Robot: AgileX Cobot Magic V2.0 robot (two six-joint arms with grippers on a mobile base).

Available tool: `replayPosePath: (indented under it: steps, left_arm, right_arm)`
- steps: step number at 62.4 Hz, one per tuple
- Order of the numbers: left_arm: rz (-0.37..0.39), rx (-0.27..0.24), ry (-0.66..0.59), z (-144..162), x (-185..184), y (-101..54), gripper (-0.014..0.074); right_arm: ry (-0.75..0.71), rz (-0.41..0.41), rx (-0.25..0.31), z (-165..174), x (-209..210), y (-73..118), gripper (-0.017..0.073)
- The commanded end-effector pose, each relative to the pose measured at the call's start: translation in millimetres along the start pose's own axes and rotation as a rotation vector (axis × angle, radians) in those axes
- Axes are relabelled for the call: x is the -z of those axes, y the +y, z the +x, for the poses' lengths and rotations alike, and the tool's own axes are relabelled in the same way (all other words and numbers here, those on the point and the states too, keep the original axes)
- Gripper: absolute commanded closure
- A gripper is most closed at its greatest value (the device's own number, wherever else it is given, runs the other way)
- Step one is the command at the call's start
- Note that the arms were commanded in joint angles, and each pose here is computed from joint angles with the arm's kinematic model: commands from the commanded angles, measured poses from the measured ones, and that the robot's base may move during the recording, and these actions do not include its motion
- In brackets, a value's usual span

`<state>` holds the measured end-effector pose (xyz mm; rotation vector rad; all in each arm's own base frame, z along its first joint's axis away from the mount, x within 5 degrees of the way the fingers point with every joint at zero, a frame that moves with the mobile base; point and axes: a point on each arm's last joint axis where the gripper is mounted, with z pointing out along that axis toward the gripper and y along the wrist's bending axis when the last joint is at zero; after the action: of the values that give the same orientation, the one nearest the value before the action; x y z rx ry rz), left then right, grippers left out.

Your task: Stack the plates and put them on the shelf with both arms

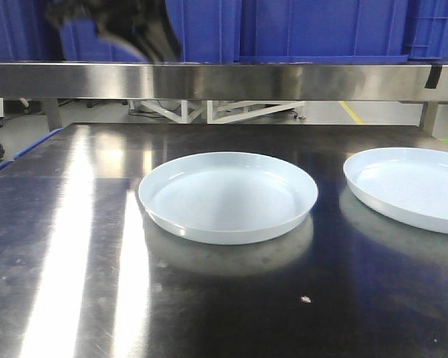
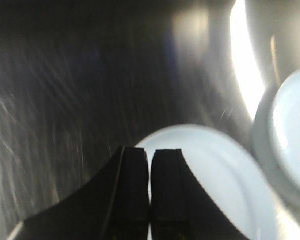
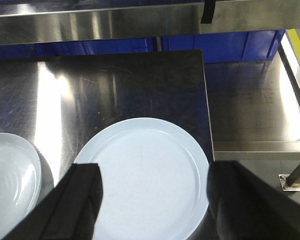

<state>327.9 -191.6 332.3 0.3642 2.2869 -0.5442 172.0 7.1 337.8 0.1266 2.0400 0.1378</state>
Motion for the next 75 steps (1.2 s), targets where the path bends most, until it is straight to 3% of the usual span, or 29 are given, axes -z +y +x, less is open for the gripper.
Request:
replayPosePath:
  steps: [1,19,33,40,57,75]
  left_arm:
    - [0.025,-0.001,-0.248,-35,61,-5.8,0.0493]
    - [-0.075,0.042,-0.534,-50,181,23.3,0.0493]
    - [-0.198,0.061,-0.706,-27,256,36.8,0.0493]
    - [-0.243,0.038,-0.686,-3,260,38.4,0.0493]
    - [-0.229,0.097,-0.668,68,242,44.9,0.0493]
    - [-0.257,0.126,-0.626,133,212,60.0,0.0493]
  right_arm:
    - [-0.113,-0.010,0.008,-18,7,1.7,0.0010]
    - [-0.113,-0.010,0.008,-18,7,1.7,0.0010]
    - [-0.118,-0.010,0.008,-18,7,1.8,0.0010]
    - [-0.119,-0.011,0.008,-18,7,1.8,0.0010]
    - [-0.115,-0.010,0.008,-18,7,1.7,0.0010]
    - [-0.103,-0.008,0.008,-17,7,1.6,0.0010]
